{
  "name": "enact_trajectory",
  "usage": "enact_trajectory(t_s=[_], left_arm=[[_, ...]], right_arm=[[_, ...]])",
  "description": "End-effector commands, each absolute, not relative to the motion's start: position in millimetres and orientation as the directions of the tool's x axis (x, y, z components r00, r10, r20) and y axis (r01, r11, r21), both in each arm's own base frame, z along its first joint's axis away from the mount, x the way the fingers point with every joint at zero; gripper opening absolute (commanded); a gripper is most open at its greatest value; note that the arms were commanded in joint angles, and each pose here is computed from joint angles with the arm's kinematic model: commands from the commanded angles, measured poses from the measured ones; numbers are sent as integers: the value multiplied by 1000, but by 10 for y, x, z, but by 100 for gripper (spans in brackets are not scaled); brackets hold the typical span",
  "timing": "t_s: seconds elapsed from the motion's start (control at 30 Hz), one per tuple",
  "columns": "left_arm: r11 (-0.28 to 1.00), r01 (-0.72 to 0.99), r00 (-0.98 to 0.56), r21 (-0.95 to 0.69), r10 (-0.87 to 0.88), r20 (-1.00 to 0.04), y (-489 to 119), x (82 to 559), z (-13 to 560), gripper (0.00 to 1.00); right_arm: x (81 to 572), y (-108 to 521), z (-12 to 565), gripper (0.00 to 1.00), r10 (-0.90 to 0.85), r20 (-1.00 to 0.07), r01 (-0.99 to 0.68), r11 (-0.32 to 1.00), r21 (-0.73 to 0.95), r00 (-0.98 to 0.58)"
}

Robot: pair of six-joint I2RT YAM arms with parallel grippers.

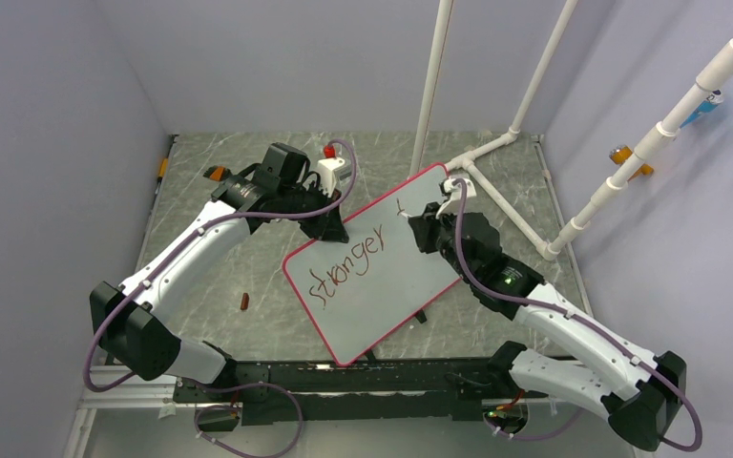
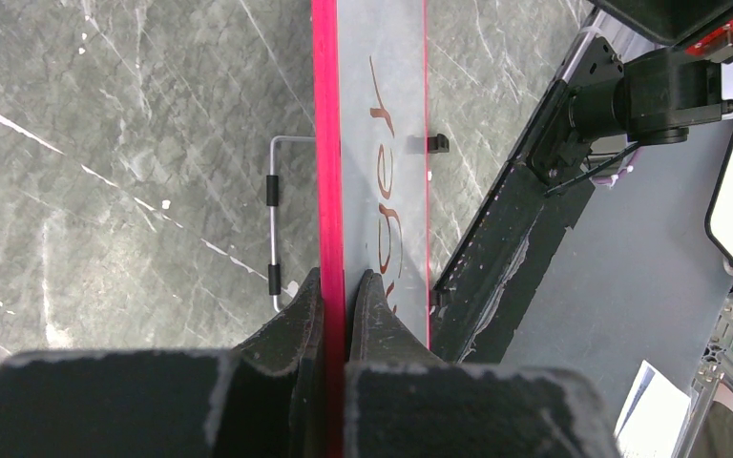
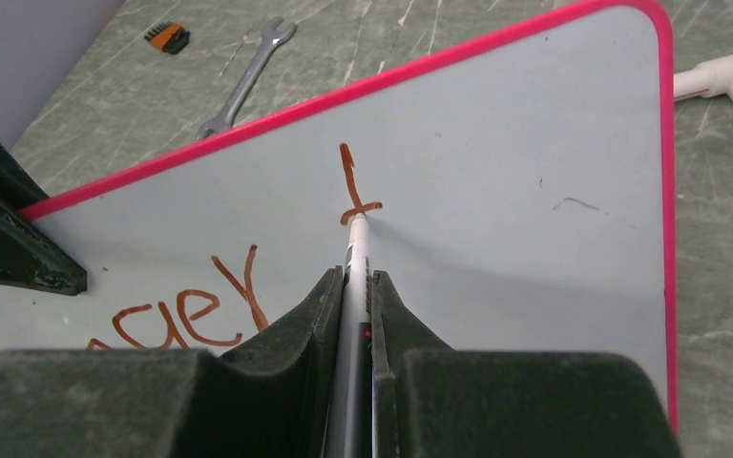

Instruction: Write a sentence on the whiteboard

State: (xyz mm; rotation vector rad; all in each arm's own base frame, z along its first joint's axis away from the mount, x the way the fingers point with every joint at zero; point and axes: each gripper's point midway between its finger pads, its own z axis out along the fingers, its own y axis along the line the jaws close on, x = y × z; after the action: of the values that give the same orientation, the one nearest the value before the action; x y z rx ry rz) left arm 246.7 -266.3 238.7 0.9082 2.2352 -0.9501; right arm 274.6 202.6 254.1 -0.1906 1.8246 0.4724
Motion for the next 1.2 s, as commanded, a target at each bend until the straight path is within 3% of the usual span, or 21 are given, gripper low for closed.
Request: enact_trajectory(t_s=[0.0,0.5,1.17], left_arm=[[574,812,-419,-106,447,-790,-2481,2886,2433,0],[571,813,-425,-113,449,-786,-2492,2885,2406,0],[570,814,-428,-116,452,-783,-2499,2880,2390,0]], right_arm=[[2674,2013,2376,0,113,-931,-363,899,245,-348],[2512,1883,2067,0,99,-908,-338,907,251,-406],[2776,1896,2531,0,77,-946,-307,935,178,-315]])
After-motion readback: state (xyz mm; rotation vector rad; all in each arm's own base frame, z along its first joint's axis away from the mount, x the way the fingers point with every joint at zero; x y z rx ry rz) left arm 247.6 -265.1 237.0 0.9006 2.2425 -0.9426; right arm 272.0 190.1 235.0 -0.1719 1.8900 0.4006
